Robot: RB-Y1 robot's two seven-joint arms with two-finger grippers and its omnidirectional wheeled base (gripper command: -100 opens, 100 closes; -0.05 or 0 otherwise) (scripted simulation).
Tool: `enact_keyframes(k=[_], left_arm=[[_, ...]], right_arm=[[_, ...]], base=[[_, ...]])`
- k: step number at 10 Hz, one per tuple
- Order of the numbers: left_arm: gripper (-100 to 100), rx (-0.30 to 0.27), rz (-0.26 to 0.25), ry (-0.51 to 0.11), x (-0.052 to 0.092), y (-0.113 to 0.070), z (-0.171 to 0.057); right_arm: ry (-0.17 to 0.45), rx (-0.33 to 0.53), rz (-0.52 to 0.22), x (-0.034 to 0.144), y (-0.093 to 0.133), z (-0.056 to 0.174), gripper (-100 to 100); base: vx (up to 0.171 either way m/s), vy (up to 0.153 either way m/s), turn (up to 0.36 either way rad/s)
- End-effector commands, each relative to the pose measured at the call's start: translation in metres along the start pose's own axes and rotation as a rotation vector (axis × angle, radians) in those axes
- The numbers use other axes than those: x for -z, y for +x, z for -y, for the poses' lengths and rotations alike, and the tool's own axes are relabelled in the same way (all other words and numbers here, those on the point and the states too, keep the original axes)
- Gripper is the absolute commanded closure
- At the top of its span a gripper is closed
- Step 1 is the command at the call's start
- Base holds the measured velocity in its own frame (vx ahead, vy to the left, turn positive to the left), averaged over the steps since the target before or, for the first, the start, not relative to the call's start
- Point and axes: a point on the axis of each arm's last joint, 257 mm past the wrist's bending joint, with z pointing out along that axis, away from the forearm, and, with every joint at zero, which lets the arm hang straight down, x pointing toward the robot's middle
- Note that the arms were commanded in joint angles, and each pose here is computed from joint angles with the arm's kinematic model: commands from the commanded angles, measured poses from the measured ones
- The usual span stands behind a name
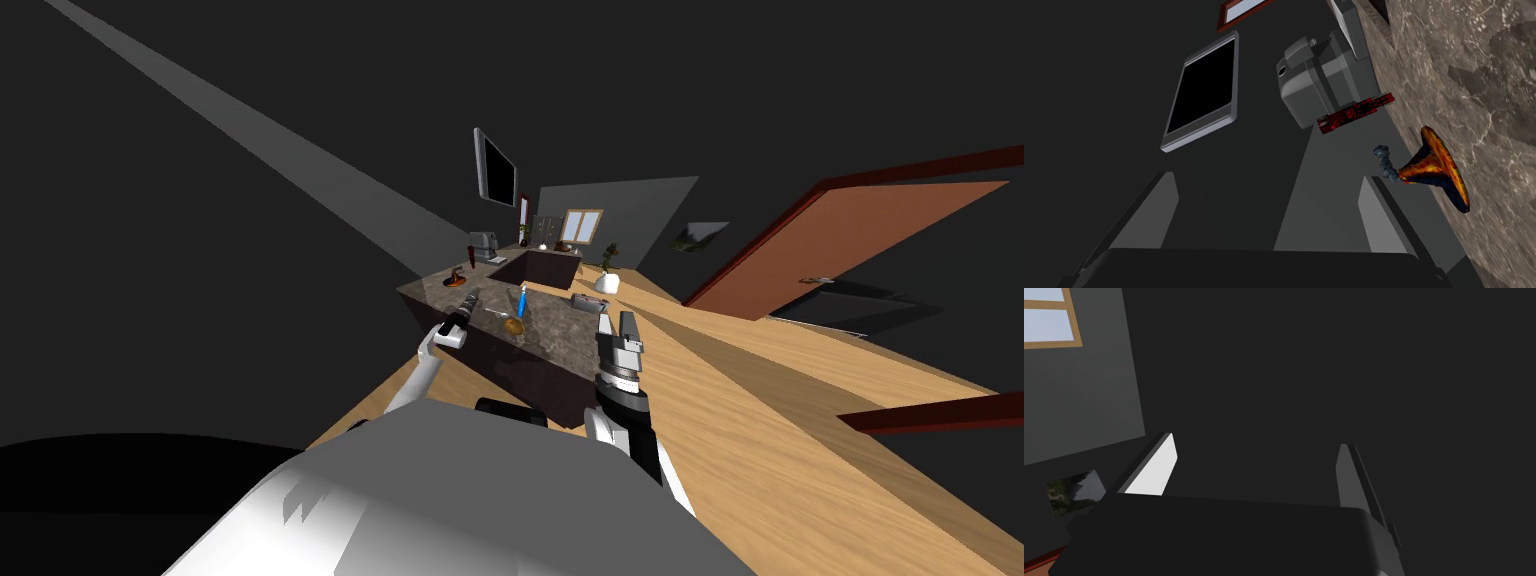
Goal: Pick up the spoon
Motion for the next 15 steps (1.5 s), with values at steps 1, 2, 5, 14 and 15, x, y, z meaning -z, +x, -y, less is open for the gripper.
enact_keyframes(k=[1,2,5,14,15], left_arm=[[-100,-0.02,-0.02,-0.047,-0.013,0.005,-0.01],[-100,-0.02,-0.034,-0.087,-0.016,0.01,-0.022],[-100,-0.055,-0.065,-0.168,-0.037,0.015,-0.035],[-100,-0.113,-0.15,-0.42,-0.06,0.03,-0.091],[-100,-0.131,-0.159,-0.454,-0.067,0.029,-0.094]], right_arm=[[0.0,0.0,0.0,0.0,0.0,0.0,0],[0.0,0.0,0.0,0.0,0.0,0.0,0],[0.0,0.0,0.0,0.0,0.0,0.0,0],[0.0,0.0,0.0,0.0,0.0,0.0,0],[0.0,0.0,0.0,0.0,0.0,0.0,0]], base=[[0.0,0.003,0.017],[0.0,0.0,0.0],[0.0,0.0,0.0],[0.002,-0.007,-0.007],[0.004,-0.012,-0.021]])
